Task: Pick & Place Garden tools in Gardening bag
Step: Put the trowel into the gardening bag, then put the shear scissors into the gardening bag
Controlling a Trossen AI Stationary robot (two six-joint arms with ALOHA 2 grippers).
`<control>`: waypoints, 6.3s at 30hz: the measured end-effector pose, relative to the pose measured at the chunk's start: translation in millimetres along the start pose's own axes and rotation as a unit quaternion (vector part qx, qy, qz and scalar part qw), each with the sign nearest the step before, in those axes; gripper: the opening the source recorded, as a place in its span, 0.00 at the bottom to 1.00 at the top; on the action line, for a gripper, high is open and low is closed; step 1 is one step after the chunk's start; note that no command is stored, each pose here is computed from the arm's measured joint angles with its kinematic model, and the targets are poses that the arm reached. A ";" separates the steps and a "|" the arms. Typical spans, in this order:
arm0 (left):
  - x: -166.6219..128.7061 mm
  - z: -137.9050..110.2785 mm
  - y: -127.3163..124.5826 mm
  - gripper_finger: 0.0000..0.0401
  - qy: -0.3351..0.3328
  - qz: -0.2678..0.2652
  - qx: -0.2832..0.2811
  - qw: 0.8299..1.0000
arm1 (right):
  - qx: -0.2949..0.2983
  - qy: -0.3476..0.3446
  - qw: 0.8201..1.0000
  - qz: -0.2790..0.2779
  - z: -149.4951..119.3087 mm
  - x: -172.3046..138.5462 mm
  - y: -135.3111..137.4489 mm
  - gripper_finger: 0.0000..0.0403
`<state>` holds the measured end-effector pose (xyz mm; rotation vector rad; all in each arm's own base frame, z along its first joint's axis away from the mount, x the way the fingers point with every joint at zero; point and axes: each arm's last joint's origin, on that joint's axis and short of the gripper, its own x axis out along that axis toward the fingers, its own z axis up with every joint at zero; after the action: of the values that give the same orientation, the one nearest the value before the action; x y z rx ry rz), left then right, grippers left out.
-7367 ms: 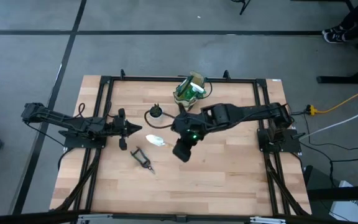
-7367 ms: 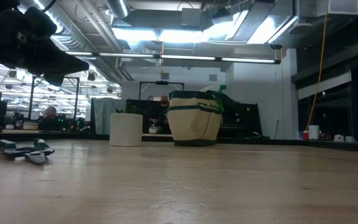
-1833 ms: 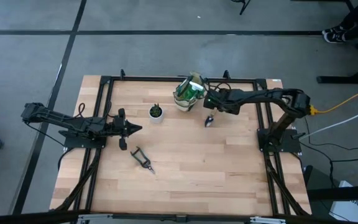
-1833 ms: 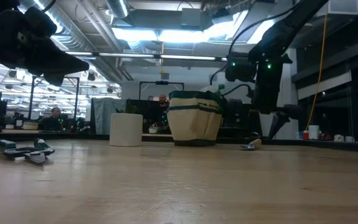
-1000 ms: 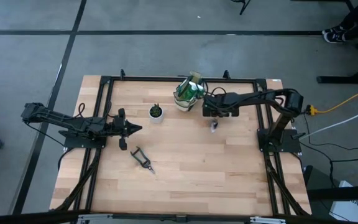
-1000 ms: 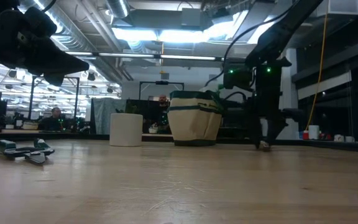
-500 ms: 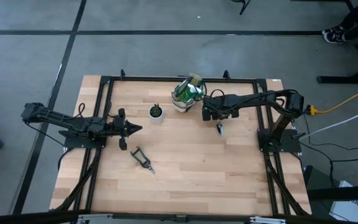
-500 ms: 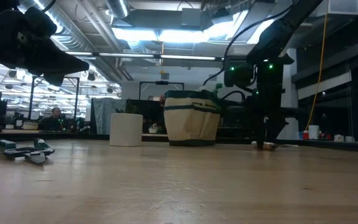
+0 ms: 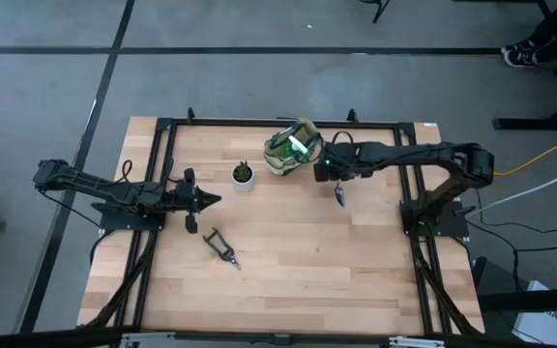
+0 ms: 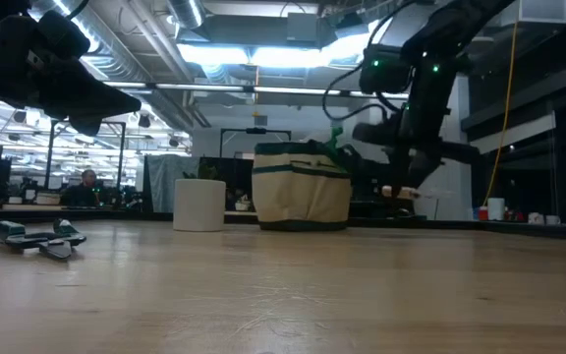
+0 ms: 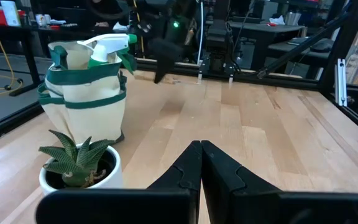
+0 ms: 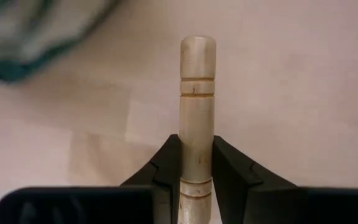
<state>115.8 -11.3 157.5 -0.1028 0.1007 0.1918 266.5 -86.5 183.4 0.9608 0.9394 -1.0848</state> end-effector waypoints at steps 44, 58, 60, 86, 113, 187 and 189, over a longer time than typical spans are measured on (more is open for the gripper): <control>0.0 0.0 0.0 0.01 0.000 0.000 0.000 1.000 | -0.193 -0.481 0.823 0.233 97.8 -85.2 105.6 0.17; 0.0 0.1 -0.1 0.01 0.000 0.000 0.000 1.000 | -0.325 -0.436 0.810 0.218 70.7 -63.9 122.2 0.17; 0.0 0.1 0.0 0.01 0.000 0.000 0.000 1.000 | -0.327 -0.424 0.817 0.213 69.6 -61.4 121.1 0.17; 0.0 0.0 0.0 0.01 0.000 0.000 0.000 1.000 | -0.340 -0.389 0.833 0.201 63.5 -40.3 124.3 0.27; 0.0 0.0 0.0 0.01 0.000 0.000 0.000 1.000 | -0.391 -0.343 0.802 0.292 40.6 -45.4 136.3 0.29; 8.5 45.6 -23.6 0.04 0.145 -0.200 0.000 0.969 | -0.334 -0.085 0.812 0.471 -219.8 -117.3 147.6 0.29; 11.3 47.1 -25.7 0.04 0.161 -0.203 0.032 0.965 | -0.322 -0.099 0.819 0.464 -218.6 -117.1 147.7 0.29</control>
<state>136.1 -29.0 205.2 -0.0875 0.4054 -0.2407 356.9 179.2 250.8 0.5780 0.4744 0.0038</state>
